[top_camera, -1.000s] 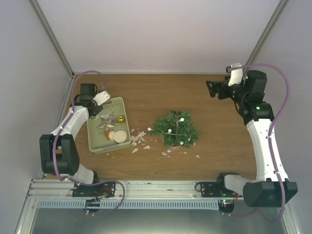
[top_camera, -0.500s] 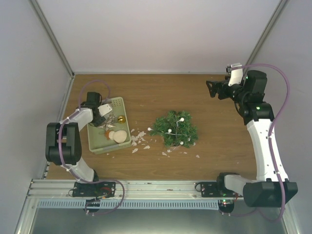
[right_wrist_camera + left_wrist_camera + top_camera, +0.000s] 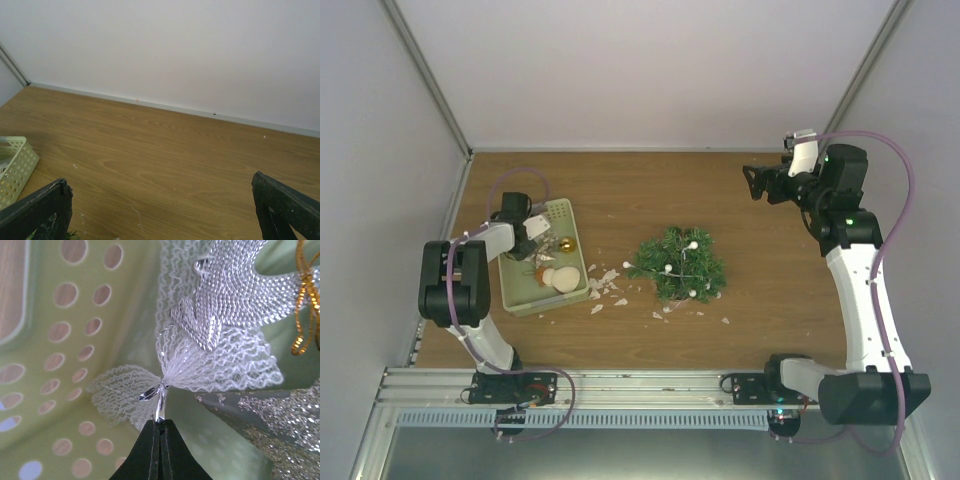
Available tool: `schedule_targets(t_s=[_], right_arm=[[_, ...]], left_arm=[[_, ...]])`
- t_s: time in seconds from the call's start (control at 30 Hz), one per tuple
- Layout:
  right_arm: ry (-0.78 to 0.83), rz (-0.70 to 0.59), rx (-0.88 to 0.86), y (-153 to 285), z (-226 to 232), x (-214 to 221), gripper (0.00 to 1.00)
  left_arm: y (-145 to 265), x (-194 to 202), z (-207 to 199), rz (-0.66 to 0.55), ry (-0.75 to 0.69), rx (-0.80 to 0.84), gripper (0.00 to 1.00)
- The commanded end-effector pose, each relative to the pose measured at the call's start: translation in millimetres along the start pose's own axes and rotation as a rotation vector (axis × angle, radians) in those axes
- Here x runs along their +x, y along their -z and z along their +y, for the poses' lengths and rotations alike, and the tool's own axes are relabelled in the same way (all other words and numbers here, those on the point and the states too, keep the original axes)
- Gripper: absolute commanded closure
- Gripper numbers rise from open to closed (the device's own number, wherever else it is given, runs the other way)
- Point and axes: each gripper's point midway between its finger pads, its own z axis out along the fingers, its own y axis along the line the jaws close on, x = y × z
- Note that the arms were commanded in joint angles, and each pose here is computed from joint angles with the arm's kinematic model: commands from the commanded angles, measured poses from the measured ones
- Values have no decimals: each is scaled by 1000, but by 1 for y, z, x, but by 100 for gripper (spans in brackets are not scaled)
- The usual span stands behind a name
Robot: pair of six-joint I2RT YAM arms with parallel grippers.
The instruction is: Decorate the small christmas tree
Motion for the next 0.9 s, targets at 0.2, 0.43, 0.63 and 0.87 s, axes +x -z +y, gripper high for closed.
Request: schedule_targets(t_s=[0.2,0.43,0.63,0.87], right_arm=[[11,-21,10,5,-1,-5,3],[12,-26,7,5,-1,-6,3],[16,-36,3,9,1,-8,3],[17,-41,-14,11,5,-10,3]], left_arm=[[24,-13,21,-66,52,-43,100],[92,-33,46,-188,106,-16,100],[127,-40,46,-245,121,62,100],[159,-54,29,-345,106,202,100]])
